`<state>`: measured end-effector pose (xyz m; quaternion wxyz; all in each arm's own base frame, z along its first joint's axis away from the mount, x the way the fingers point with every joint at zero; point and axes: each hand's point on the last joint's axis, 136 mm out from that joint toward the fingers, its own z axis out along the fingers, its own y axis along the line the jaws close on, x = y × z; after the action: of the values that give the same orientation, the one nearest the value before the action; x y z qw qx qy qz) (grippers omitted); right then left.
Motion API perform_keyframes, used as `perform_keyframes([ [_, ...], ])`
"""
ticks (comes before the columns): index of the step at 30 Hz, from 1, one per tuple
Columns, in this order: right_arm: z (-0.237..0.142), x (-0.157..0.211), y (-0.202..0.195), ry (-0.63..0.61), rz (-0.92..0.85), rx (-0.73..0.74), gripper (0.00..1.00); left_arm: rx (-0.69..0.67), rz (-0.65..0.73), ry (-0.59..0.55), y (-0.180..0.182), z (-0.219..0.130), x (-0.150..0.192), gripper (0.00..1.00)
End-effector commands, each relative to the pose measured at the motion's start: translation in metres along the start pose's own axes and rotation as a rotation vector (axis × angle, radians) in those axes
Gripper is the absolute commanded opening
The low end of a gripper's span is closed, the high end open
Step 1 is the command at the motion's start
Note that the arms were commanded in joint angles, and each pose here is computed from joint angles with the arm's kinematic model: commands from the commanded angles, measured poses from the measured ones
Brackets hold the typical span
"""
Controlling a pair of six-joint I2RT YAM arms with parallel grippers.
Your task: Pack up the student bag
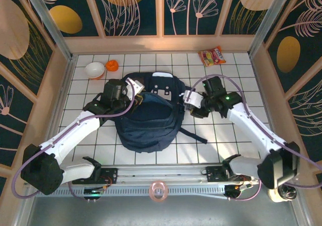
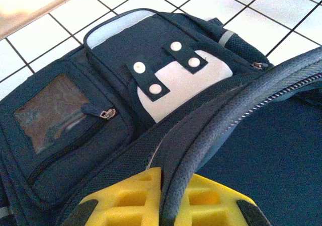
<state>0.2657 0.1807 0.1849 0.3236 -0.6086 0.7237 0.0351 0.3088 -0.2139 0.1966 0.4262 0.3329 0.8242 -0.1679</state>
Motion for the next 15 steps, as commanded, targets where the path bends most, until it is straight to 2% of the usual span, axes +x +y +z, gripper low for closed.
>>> perform_keyframes([
  [1, -0.027, -0.063, 0.004, -0.188, -0.112, 0.042, 0.31, 0.084, -0.028, -0.158, -0.013, -0.013, -0.044, 0.0],
  [4, -0.036, -0.114, 0.021, -0.336, -0.227, 0.046, 0.31, 0.135, -0.047, -0.201, -0.022, -0.018, -0.054, 0.0],
  [7, -0.035, -0.143, 0.043, -0.418, -0.303, 0.003, 0.32, 0.162, -0.062, -0.229, -0.026, -0.021, -0.062, 0.0],
  [10, -0.019, -0.148, 0.06, -0.432, -0.327, -0.05, 0.33, 0.179, -0.077, -0.243, -0.028, -0.021, -0.065, 0.0],
  [15, 0.017, -0.14, 0.064, -0.388, -0.32, -0.067, 0.34, 0.208, -0.076, -0.26, -0.033, -0.026, -0.072, 0.0],
])
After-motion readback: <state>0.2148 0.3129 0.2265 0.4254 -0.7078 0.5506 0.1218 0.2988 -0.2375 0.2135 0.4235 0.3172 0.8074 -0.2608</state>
